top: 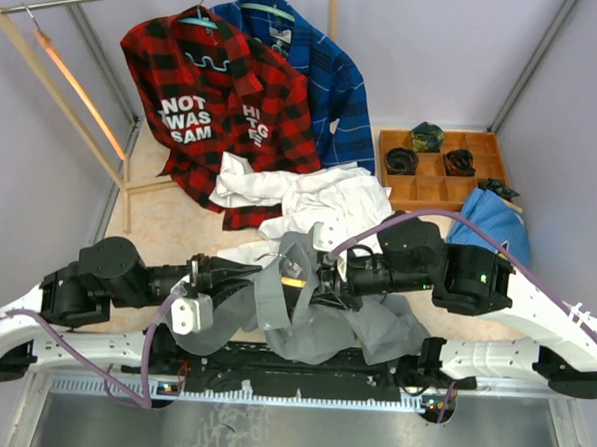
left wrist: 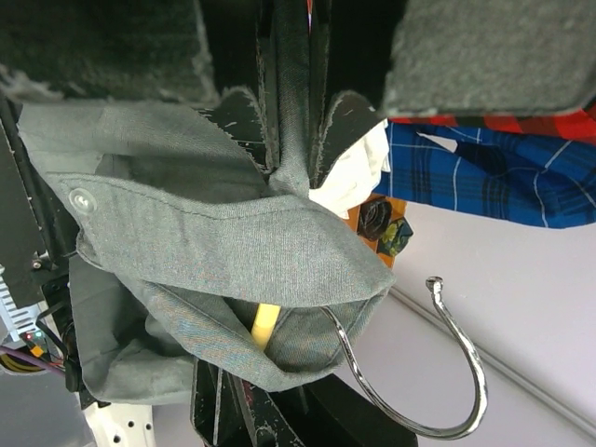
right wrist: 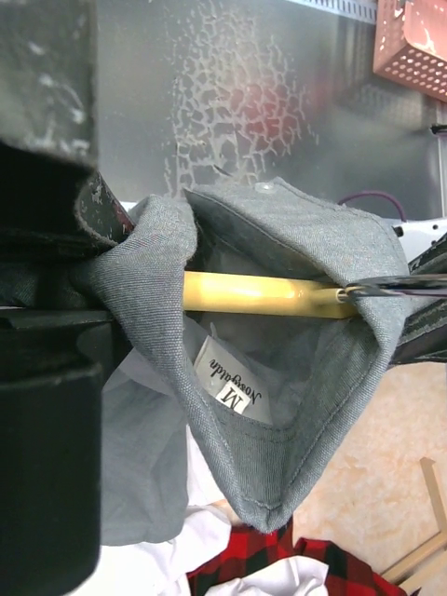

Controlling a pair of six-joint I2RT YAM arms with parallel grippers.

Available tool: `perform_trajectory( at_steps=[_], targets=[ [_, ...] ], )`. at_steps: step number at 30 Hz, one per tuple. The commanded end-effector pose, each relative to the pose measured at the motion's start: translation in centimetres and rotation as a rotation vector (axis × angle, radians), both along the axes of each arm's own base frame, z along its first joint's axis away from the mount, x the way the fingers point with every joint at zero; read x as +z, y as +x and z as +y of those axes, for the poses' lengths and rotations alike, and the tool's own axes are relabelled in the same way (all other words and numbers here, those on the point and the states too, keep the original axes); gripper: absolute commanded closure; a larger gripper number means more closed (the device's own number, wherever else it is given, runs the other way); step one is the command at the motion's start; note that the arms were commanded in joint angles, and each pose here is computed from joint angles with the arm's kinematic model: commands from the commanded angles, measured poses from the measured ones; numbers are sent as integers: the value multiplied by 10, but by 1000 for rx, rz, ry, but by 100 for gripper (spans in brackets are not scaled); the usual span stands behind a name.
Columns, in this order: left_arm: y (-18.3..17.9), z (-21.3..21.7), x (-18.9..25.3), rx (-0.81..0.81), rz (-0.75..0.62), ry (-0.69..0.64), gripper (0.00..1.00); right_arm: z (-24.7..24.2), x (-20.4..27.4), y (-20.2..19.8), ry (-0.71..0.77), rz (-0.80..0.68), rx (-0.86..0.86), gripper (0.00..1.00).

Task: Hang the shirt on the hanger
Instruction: Hang the shirt on the hanger.

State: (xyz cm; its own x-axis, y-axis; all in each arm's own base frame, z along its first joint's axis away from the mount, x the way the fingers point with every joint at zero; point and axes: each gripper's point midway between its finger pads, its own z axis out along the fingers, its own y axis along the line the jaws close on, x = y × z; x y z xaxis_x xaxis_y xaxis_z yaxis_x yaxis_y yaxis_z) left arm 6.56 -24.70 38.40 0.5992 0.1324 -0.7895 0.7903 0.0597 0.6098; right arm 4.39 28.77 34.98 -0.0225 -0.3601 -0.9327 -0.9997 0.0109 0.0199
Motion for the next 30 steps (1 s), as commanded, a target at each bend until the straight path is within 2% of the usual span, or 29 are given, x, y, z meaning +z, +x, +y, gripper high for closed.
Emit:
perform_trajectory(
  at_steps=[1,5,11,19,25,30],
  targets=[
    [1,3,24,18,10,-101,81,3,23,1,88,-57,2,100],
    [13,24,28,112,17,-143,60,-17,25,11,97,-101,-76,100],
    [29,60,18,253,45,-165,48,-48,41,13,128,-139,-129,100],
    [35,86,4,336,101,-214,45,-67,50,16,154,-158,-179,100],
    [20,66,20,224,115,-235,43,-63,48,16,140,-158,-167,100],
    [5,33,19,103,133,-154,42,-56,48,15,144,-164,-146,100]
  ],
)
